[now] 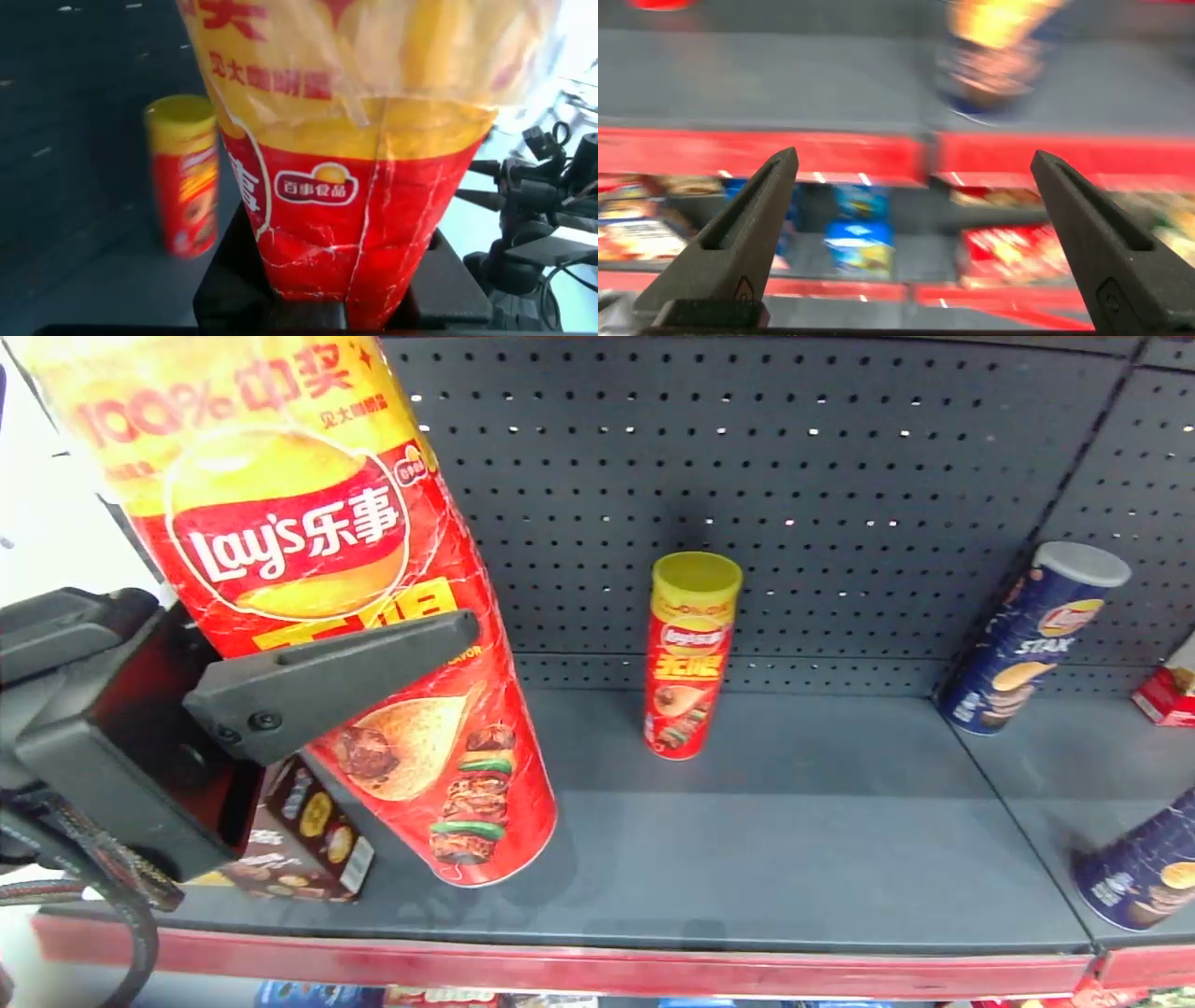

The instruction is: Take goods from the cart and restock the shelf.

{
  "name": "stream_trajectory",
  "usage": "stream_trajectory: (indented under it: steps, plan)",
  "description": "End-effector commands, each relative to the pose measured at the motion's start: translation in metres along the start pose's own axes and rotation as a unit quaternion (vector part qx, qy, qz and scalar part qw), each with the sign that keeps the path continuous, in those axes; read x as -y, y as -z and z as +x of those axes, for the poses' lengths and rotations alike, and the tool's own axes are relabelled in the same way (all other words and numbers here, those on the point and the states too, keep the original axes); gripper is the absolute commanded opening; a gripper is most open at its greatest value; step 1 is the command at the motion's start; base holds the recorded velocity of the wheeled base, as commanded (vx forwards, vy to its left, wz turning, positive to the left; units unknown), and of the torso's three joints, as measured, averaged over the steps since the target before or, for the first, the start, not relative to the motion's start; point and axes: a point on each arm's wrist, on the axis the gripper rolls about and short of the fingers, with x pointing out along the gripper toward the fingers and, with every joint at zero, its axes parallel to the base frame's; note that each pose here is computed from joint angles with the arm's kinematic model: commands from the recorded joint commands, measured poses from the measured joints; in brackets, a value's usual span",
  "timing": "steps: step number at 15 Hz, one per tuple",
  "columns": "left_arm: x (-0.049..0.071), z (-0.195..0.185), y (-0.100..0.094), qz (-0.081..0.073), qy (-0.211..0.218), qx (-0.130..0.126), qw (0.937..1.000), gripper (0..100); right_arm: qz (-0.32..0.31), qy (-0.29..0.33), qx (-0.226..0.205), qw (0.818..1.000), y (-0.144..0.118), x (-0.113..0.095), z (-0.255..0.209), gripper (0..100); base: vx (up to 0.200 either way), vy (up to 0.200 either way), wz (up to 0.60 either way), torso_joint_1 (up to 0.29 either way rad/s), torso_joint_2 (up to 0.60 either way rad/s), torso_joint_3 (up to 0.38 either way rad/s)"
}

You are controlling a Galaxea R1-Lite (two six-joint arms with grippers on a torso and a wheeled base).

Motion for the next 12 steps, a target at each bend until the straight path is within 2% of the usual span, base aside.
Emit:
stream_trajectory:
  steps: [1, 12]
  plan:
    - [-0.0003, 0.0001, 0.0014, -0.002, -0.001, -0.003, 1.0000, 0, 0.000, 0.000, -0.001, 1.000, 0.0000, 0.0000, 0.0001, 100, 0.000, 0.000, 0.00, 0.000, 0.00, 0.000]
    - [-0.0012, -0.0023, 0.0026, -0.002, -0.006, -0.004, 1.0000, 0, -0.002, -0.001, -0.001, 1.000, 0.0001, -0.0001, 0.0001, 100, 0.000, 0.000, 0.00, 0.000, 0.00, 0.000]
